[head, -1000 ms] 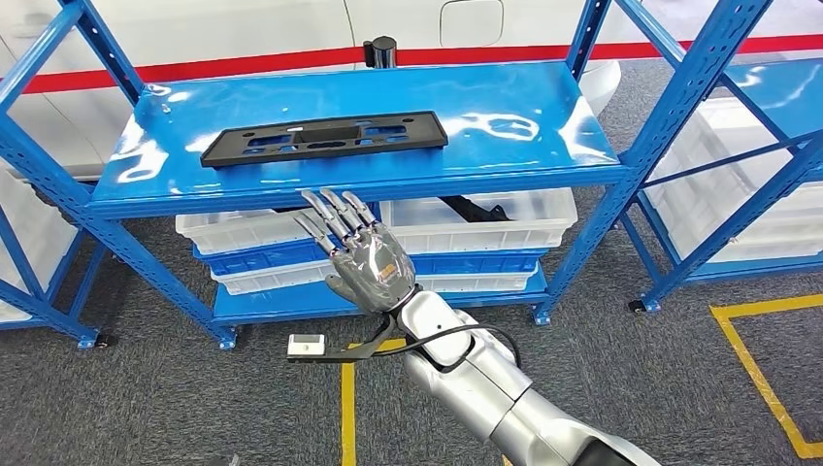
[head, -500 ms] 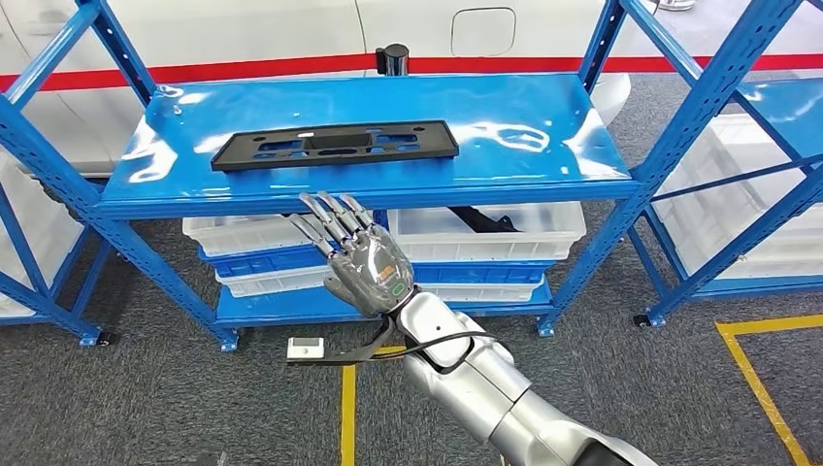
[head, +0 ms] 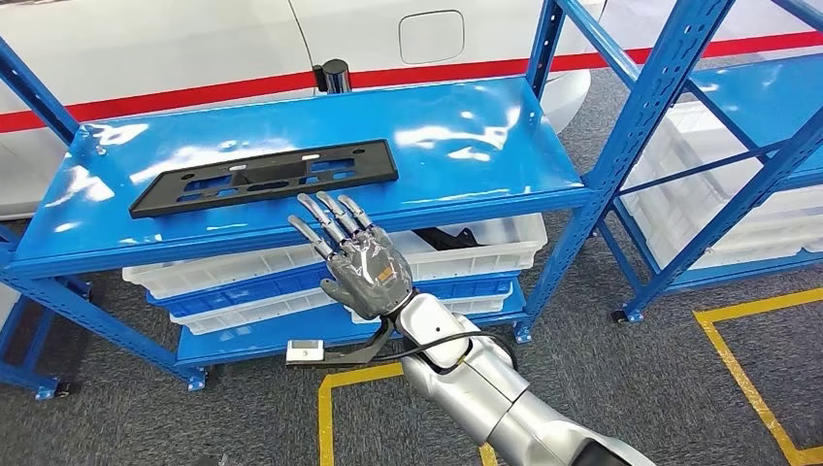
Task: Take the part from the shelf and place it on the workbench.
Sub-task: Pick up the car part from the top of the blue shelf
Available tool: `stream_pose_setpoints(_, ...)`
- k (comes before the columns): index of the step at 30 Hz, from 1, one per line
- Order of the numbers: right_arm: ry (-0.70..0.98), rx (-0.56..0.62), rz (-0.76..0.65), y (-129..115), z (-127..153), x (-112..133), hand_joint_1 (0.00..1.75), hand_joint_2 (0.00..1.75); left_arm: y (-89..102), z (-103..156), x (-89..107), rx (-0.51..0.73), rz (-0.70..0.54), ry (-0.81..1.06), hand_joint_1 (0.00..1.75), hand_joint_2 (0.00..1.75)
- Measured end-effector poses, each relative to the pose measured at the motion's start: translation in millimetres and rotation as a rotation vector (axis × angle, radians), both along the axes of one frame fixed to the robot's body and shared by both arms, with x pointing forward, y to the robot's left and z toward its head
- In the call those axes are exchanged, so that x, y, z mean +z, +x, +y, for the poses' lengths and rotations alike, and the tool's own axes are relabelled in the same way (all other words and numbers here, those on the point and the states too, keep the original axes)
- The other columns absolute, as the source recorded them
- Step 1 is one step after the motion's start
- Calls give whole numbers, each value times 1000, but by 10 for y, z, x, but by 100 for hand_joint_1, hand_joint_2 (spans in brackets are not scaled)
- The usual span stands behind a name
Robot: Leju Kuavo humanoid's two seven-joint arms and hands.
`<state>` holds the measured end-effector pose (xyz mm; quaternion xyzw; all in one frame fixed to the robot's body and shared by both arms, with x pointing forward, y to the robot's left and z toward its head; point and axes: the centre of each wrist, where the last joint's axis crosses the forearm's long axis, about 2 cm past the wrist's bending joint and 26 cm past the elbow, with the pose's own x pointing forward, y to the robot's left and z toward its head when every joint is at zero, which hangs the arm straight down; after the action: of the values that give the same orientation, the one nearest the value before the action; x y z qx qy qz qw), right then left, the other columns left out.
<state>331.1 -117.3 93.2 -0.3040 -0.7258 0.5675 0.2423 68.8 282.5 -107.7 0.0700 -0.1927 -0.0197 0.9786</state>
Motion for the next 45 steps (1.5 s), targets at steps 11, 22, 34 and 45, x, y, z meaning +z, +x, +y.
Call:
stream_pose_setpoints(11,7,-4,6,-23,-21,-37,0,175,5,34,0,-6,3,8,0,0)
stream_pose_setpoints(22,6,-4,18,-67,-50,-97,0,175,16,37,2,-8,0,2,0,0)
stream_pose_setpoints(34,-2,63,47,-117,87,-95,0,175,34,28,5,-4,0,16,0,0)
stream_pose_setpoints(45,-28,160,83,-196,261,-114,0,175,113,-34,23,-22,4,61,0,0)
